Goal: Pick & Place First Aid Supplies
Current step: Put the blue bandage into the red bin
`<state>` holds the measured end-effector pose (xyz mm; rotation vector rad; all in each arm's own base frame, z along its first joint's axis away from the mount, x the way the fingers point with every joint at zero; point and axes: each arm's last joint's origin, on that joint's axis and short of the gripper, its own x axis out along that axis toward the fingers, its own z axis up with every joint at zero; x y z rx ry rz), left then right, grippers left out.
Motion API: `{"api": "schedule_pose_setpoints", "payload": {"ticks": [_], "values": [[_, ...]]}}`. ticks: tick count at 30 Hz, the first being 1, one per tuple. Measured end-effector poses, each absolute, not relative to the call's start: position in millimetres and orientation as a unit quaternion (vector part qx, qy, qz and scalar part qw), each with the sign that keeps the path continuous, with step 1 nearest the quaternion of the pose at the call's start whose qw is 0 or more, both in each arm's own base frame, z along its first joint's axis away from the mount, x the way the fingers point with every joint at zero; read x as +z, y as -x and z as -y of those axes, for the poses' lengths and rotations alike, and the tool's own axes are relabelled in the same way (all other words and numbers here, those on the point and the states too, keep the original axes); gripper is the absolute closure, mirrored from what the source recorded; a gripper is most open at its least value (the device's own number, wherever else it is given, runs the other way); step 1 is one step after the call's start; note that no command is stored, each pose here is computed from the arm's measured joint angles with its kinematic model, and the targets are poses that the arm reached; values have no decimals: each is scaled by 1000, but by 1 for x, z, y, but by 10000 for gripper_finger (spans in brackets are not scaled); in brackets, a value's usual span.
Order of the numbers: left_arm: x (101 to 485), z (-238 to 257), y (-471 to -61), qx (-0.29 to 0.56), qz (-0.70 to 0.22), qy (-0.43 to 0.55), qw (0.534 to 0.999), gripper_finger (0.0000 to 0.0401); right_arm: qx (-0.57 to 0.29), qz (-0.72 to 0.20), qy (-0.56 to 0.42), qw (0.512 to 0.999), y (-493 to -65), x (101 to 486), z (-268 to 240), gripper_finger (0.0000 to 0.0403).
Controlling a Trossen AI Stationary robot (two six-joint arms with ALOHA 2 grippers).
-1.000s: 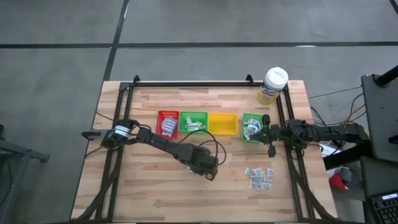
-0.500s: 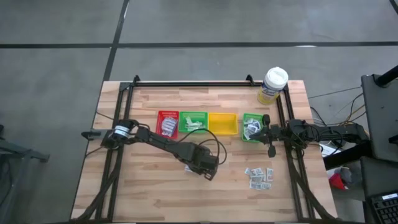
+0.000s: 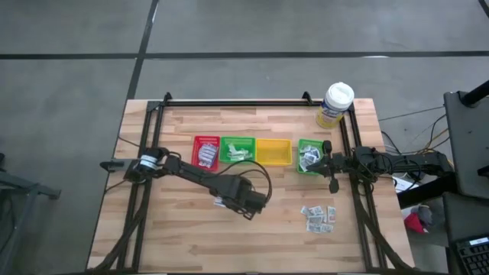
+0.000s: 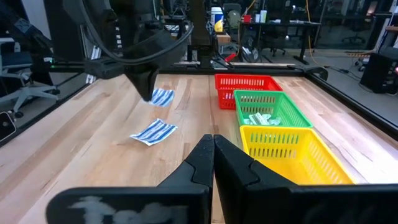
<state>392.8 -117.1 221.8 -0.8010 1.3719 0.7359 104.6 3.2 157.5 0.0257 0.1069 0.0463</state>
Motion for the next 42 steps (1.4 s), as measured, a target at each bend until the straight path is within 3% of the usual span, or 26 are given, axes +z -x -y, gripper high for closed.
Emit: {"api": "schedule_pose_setpoints", "payload": {"ticks": [12,21,31,42], "values": [[245,128,-372,350,-648,276,618,401,23,-53,-13,998,-105,158,-3,394],[255,131,-363,348,-659,188,640,401,23,-53,-13,998,-105,158,-3,394],[271,119,-360,321,-638,99,693,401,23,-54,-13,998,-105,157,-3,394],[297,71,-360,408,-552,90,721,401,23,-54,-12,998,-105,158,-3,394]]}}
